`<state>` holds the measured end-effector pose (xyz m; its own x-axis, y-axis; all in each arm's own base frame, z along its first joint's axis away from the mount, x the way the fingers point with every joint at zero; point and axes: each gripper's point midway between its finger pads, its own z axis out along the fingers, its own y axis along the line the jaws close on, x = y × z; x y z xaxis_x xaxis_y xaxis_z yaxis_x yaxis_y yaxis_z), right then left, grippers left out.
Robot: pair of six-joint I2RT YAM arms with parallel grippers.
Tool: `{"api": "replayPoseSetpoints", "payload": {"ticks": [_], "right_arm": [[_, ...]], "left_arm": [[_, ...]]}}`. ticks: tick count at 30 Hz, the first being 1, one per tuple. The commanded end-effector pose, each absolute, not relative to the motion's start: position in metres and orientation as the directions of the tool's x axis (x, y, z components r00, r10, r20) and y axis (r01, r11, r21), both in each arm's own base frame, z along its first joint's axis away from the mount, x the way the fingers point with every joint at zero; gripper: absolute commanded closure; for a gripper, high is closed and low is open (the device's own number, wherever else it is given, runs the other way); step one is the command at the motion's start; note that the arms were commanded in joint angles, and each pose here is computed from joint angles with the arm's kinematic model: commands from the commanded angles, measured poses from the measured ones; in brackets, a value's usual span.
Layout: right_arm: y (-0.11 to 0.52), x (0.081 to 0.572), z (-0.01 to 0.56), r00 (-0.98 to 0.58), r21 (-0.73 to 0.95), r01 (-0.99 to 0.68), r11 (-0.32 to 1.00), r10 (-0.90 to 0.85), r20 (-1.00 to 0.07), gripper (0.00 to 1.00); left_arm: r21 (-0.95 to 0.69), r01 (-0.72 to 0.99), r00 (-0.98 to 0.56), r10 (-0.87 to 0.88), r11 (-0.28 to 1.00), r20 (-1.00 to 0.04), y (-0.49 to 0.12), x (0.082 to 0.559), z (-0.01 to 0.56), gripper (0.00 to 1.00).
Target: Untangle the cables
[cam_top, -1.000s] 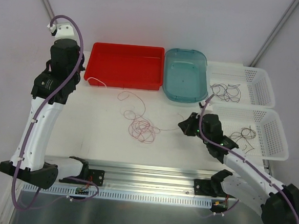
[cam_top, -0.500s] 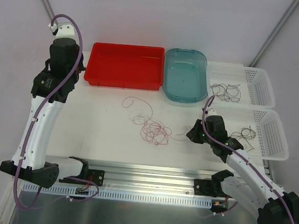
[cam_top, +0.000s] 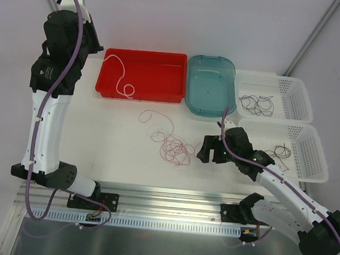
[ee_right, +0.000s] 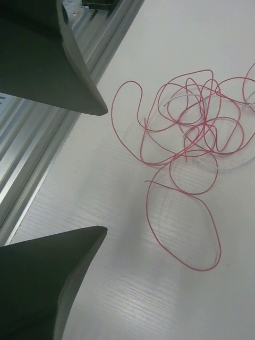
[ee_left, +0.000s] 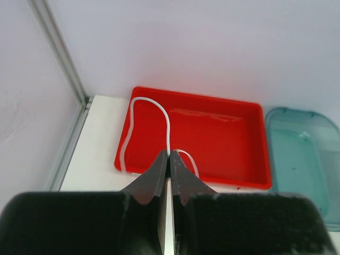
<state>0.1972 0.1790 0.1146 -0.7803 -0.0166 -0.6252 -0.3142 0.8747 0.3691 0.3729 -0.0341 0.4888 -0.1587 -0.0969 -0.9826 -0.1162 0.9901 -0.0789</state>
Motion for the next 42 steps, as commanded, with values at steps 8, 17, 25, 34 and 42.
{"api": "replayPoseSetpoints", "payload": {"ticks": [8,17,25,34,42], "right_arm": [[0.183,0.193,0.136,-0.754,0.349,-0.368,0.862,-0.057,-0.654,0.02],[0.188,0.186,0.135,-0.753,0.359,-0.407,0.84,-0.086,-0.652,0.0],[0.181,0.185,0.125,-0.753,0.333,-0.402,0.853,-0.101,-0.651,0.0],[0.185,0.187,0.124,-0.763,0.322,-0.398,0.859,-0.115,-0.637,0.0],[0.192,0.188,0.131,-0.747,0.305,-0.41,0.86,-0.125,-0.652,0.0]], "left_arm": [[-0.119,0.089,0.0,-0.119,0.989,-0.993,-0.079,0.433,0.545,1.0],[-0.017,0.082,0.041,-0.021,0.996,-0.999,-0.085,0.515,0.518,1.0],[-0.02,0.114,-0.099,-0.009,0.993,-0.995,-0.097,0.579,0.429,1.0],[-0.124,0.134,-0.363,-0.068,0.983,-0.929,-0.115,0.585,0.31,0.58],[-0.27,0.131,-0.435,-0.189,0.954,-0.88,-0.119,0.51,0.315,0.07]]}}
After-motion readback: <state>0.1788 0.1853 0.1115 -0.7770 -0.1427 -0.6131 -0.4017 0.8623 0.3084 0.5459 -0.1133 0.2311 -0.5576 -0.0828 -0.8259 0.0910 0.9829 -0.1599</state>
